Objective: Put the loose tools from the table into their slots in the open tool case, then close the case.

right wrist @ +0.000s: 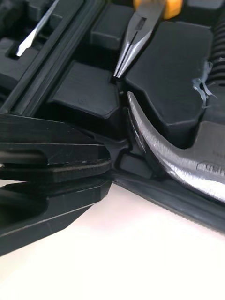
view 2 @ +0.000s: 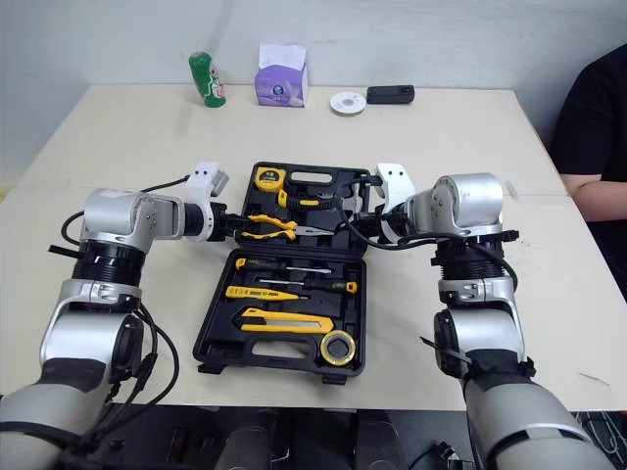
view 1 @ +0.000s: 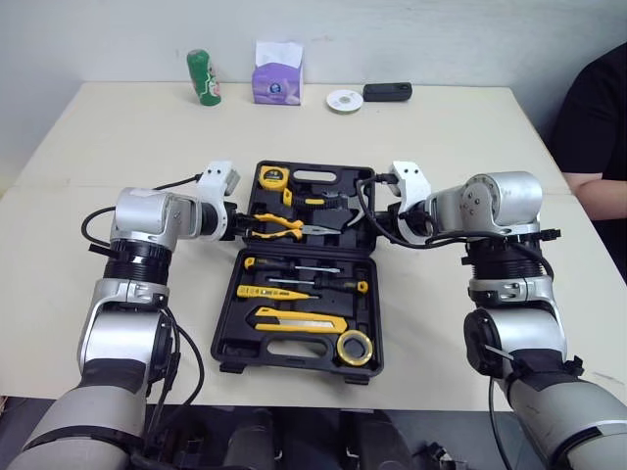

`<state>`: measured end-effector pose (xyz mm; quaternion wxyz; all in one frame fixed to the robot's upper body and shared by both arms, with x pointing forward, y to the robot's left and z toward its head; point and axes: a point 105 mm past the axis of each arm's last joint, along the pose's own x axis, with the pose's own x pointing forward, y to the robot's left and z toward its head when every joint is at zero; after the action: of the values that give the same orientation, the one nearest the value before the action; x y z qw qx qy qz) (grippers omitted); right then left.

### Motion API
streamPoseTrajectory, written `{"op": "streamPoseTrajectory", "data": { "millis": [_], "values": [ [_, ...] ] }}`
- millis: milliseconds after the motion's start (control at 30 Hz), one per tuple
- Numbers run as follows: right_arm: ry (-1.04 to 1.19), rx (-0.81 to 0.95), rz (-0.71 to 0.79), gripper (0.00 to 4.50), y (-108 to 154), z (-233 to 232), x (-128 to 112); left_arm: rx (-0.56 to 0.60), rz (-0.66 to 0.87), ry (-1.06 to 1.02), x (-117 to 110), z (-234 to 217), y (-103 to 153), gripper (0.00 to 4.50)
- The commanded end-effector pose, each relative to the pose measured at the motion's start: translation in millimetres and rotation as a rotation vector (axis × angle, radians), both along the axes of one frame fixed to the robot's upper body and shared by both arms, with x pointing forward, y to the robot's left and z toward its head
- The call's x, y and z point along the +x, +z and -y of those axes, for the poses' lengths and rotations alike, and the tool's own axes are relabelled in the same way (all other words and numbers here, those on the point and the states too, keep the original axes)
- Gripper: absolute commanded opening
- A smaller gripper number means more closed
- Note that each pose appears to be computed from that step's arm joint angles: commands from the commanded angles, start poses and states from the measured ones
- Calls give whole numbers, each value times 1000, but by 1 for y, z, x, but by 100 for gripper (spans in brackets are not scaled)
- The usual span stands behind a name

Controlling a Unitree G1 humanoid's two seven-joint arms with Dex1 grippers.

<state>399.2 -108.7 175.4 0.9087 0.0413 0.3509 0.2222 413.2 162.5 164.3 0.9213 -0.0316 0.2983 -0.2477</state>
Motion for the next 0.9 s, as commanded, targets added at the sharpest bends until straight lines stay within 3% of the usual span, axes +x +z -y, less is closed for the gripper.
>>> {"op": "streamPoseTrajectory", "data": {
  "millis": [33, 167, 233, 400, 600, 833, 900],
  "values": [
    [36, 51, 222, 0, 35, -5, 7, -26, 196, -22, 2, -2, 37, 29],
    [67, 25, 469, 0, 63, -1, 7, -33, 414, 27, 3, -14, 53, 29],
    [106, 19, 561, 0, 64, -1, 4, 54, 515, 43, 2, -24, 55, 28],
    [156, -56, 773, 0, 51, 9, -4, 89, 723, 165, -8, -45, 58, 24],
    [179, -390, 1044, 0, 21, 39, -7, 203, 1013, 135, -35, -52, 55, 19],
    [320, -644, 1284, 0, -3, 42, -25, 402, 1117, 98, -52, -62, 33, 19],
    [378, -702, 1306, 0, -21, 45, -32, 474, 1138, 64, -57, -64, 25, 19]
  ]
}}
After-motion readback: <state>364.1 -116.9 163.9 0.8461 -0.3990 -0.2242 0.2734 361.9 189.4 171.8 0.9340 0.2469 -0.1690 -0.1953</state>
